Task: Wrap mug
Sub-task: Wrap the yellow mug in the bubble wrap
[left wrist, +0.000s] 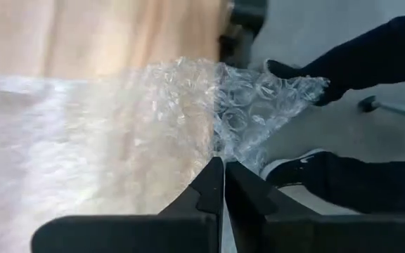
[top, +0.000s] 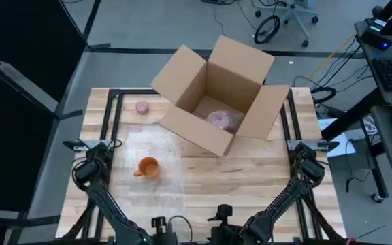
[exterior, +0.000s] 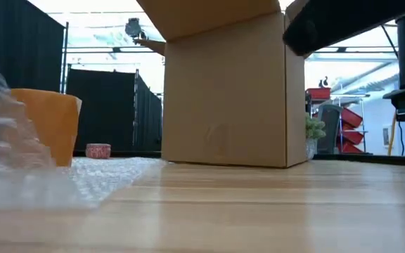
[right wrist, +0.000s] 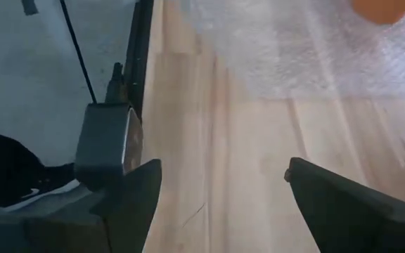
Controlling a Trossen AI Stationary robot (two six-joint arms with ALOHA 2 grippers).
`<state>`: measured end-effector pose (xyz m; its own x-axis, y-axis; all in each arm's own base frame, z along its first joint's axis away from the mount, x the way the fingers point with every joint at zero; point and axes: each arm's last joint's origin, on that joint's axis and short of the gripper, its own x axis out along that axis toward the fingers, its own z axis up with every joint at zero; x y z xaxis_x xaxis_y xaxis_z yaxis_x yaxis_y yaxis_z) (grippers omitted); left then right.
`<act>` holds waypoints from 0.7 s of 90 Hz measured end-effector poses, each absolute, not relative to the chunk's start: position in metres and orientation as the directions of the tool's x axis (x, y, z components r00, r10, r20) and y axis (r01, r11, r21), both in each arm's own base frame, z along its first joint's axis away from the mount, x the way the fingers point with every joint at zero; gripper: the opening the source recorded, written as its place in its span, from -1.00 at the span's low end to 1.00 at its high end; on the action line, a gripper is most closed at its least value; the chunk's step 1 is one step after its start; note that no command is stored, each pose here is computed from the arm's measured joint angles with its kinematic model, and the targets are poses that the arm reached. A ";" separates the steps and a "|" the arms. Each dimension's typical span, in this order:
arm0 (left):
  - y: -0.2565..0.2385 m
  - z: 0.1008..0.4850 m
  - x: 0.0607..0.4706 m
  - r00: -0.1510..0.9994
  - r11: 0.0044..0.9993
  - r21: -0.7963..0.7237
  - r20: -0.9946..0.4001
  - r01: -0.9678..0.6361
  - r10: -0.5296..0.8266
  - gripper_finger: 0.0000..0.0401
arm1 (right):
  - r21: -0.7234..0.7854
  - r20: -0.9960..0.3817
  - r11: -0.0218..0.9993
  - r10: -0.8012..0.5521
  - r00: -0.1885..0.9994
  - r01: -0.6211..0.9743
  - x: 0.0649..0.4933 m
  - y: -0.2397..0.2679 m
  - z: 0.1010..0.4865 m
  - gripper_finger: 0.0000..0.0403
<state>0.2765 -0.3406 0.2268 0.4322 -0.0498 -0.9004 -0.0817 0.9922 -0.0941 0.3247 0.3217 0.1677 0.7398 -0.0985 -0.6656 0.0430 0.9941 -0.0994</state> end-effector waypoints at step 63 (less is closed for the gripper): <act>-0.237 0.312 0.272 0.371 0.985 0.156 -0.913 -0.066 0.170 -1.00 | -0.342 -0.558 0.937 -0.141 0.818 -0.072 0.389 0.272 0.188 0.46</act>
